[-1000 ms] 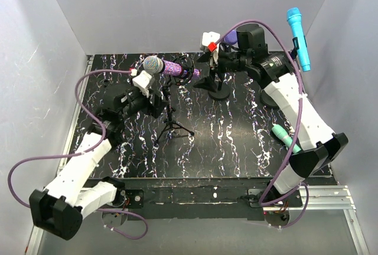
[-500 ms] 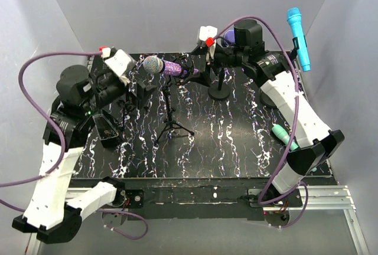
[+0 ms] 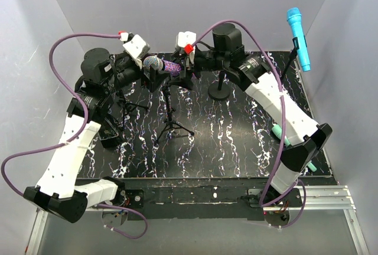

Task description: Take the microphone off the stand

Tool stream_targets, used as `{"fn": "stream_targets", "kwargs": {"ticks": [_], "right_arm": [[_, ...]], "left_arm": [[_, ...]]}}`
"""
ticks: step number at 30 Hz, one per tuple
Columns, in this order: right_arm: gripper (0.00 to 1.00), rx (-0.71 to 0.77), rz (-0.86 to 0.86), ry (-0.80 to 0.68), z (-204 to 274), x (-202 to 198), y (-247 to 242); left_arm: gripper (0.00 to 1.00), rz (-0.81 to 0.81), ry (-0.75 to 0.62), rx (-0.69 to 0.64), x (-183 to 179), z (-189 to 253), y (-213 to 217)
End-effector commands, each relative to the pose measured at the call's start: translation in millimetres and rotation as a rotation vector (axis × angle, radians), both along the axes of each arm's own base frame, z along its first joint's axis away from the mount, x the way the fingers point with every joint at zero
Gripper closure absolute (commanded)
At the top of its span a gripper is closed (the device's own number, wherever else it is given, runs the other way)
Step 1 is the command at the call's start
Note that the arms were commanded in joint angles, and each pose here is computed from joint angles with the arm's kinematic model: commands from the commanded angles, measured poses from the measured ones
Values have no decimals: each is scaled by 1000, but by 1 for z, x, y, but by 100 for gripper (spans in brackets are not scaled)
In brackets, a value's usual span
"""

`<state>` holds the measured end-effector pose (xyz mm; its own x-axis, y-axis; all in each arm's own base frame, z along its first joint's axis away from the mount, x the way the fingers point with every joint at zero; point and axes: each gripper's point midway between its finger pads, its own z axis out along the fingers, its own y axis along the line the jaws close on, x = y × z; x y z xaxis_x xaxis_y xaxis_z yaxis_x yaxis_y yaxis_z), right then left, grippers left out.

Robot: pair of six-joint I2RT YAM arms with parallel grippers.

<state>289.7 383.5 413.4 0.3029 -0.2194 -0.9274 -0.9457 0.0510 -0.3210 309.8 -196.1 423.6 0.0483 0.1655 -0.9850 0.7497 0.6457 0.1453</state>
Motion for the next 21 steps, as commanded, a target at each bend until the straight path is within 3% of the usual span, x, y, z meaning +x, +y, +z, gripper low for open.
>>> {"fn": "stream_targets", "kwargs": {"ticks": [1, 11, 13, 21], "right_arm": [[2, 38, -96, -57, 10, 22, 8], [10, -23, -120, -21, -22, 31, 13], [13, -41, -118, -3, -31, 30, 12], [19, -116, -132, 36, -64, 31, 5]], "left_arm": [[28, -95, -81, -60, -16, 29, -9], [77, -166, -79, -27, -25, 29, -14], [97, -181, -86, -17, -28, 31, -15], [100, -81, -163, 1, -29, 72, 6]]}}
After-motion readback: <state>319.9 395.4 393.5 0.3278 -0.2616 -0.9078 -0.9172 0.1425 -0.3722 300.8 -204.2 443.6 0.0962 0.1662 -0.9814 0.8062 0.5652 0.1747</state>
